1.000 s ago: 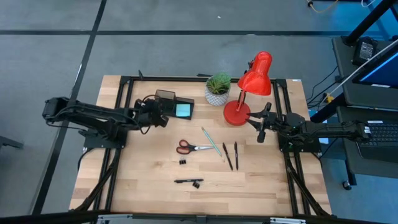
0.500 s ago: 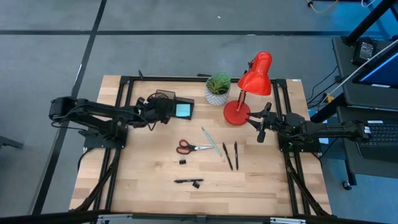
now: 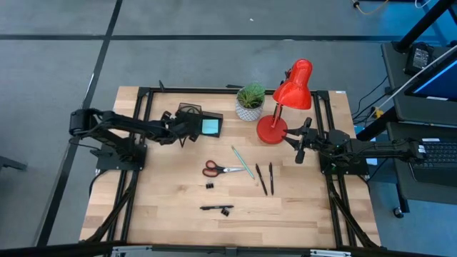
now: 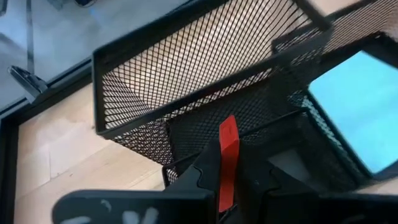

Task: Pick and place office supplies into organizer
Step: Put the red eraser into the black desk organizer

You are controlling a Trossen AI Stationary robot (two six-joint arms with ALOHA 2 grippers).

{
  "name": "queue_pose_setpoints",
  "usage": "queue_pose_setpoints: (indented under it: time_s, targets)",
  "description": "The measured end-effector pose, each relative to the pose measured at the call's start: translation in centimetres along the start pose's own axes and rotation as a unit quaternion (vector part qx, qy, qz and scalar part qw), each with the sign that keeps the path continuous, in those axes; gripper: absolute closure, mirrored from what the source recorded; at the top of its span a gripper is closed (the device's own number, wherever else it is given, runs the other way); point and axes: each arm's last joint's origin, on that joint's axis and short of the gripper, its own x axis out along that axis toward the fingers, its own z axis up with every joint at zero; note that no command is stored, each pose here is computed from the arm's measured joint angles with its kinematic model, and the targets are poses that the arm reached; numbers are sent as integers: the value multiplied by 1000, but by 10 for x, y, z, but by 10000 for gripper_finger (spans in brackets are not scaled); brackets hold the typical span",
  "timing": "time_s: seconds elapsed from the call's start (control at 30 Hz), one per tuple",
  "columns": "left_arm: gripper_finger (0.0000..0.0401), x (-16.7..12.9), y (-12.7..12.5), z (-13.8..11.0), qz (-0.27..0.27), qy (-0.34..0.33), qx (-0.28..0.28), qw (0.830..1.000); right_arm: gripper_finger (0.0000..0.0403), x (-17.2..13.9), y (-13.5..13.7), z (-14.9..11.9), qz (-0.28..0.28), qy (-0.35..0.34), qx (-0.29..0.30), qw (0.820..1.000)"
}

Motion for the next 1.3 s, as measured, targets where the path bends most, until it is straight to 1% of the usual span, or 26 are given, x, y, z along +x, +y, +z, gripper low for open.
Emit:
queue_pose_setpoints:
  time_s: [0.23,0.4,0.6,0.73,0.87,1.0,1.3]
  targets:
    - [381,11,-2,-5,6,21,6,1000,276,0,0,0,0,0,0,1000]
    - [378,13,-2,-6,7,25,7,1000,276,0,0,0,0,0,0,1000]
    - [343,13,-5,-3,-8,13,-13,1000,276,0,0,0,0,0,0,1000]
    - [315,13,-5,-2,-14,15,-14,1000,276,0,0,0,0,0,0,1000]
    - [297,13,-5,-2,-14,15,-14,1000,276,0,0,0,0,0,0,1000]
    - [291,13,-5,-3,-19,18,-14,1000,276,0,0,0,0,0,0,1000]
    - [289,11,-6,-2,-41,28,-7,999,276,0,0,0,0,0,0,1000]
